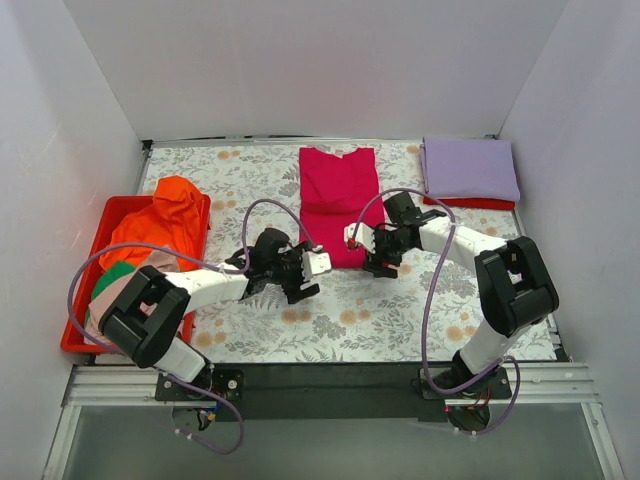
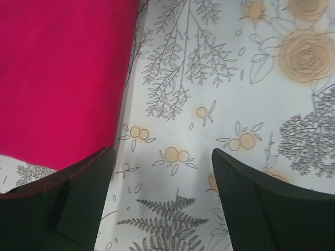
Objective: Fold and stack the t-shirts
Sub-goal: Fold the tshirt
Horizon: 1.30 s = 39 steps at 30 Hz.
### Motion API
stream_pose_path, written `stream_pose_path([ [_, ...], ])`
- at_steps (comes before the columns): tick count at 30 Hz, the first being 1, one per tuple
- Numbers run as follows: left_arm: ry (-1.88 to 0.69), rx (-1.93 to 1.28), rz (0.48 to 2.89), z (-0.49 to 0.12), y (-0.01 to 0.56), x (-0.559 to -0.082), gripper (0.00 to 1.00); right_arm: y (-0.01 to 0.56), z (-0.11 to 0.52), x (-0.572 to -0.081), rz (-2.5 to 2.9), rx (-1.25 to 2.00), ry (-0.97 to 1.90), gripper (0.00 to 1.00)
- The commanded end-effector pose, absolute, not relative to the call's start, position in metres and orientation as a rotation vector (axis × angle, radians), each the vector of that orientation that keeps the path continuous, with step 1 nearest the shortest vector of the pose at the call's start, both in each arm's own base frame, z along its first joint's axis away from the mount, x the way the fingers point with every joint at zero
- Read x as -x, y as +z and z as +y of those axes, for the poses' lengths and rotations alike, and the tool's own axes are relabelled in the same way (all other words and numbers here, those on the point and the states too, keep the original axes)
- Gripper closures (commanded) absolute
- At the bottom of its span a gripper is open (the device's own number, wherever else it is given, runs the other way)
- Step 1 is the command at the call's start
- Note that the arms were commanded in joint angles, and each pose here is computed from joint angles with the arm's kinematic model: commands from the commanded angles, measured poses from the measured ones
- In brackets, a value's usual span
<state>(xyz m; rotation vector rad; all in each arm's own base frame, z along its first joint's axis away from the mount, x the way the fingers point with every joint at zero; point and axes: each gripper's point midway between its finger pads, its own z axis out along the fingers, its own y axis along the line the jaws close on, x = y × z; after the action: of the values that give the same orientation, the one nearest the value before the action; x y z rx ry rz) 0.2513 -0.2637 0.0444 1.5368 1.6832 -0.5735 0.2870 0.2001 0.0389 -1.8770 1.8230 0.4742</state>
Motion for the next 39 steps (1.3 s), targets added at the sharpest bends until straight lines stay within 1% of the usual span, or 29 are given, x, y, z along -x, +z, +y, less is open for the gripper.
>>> stream_pose_path([
  [1, -0.428, -1.514, 1.560, -0.271, 0.066, -0.284, 0.26, 0.051, 0.203, -0.302, 1.776, 1.837, 0.377, 0.23],
  [8, -0.327, -1.537, 1.503, -0.274, 0.067, -0.306, 0.26, 0.051, 0.208, -0.310, 1.776, 1.810, 0.367, 0.24],
  [16, -0.266, -1.592, 1.578, -0.272, 0.031, -0.322, 0.29, 0.034, 0.206, -0.322, 1.859, 1.769, 0.332, 0.30],
  [18, -0.253, -1.615, 1.610, -0.268, 0.021, -0.320, 0.32, 0.033, 0.205, -0.320, 1.865, 1.766, 0.338, 0.34],
  [19, -0.248, -1.614, 1.618, -0.266, 0.020, -0.320, 0.35, 0.032, 0.206, -0.320, 1.864, 1.761, 0.338, 0.36],
  [20, -0.247, -1.619, 1.624, -0.264, 0.017, -0.318, 0.36, 0.029, 0.204, -0.318, 1.877, 1.759, 0.338, 0.44],
  [21, -0.246, -1.618, 1.626, -0.263, 0.016, -0.317, 0.37, 0.027, 0.203, -0.319, 1.887, 1.750, 0.335, 0.49],
  [22, -0.243, -1.610, 1.626, -0.263, 0.017, -0.318, 0.41, 0.025, 0.202, -0.318, 1.903, 1.743, 0.335, 0.53],
  [23, -0.243, -1.608, 1.631, -0.263, 0.017, -0.317, 0.43, 0.024, 0.202, -0.317, 1.908, 1.745, 0.338, 0.60],
  [25, -0.249, -1.611, 1.636, -0.262, 0.017, -0.316, 0.50, 0.019, 0.201, -0.311, 1.919, 1.751, 0.358, 0.67],
  [26, -0.252, -1.611, 1.642, -0.261, 0.017, -0.315, 0.59, 0.019, 0.201, -0.309, 1.917, 1.753, 0.364, 0.75],
  [28, -0.259, -1.614, 1.647, -0.260, 0.016, -0.312, 0.74, 0.017, 0.200, -0.302, 1.918, 1.759, 0.388, 0.92],
  [29, -0.272, -1.612, 1.648, -0.261, 0.017, -0.310, 0.88, 0.018, 0.201, -0.300, 1.913, 1.760, 0.399, 0.99],
  [31, -0.292, -1.607, 1.651, -0.261, 0.018, -0.305, 0.99, 0.019, 0.203, -0.288, 1.907, 1.771, 0.458, 0.99],
  [35, -0.392, -1.600, 1.675, -0.263, 0.024, -0.285, 1.00, 0.020, 0.203, -0.254, 1.872, 1.853, 0.561, 0.99],
  [39, -0.557, -1.597, 1.652, -0.268, 0.055, -0.236, 1.00, 0.025, 0.189, -0.211, 1.826, 1.987, 0.609, 0.99],
])
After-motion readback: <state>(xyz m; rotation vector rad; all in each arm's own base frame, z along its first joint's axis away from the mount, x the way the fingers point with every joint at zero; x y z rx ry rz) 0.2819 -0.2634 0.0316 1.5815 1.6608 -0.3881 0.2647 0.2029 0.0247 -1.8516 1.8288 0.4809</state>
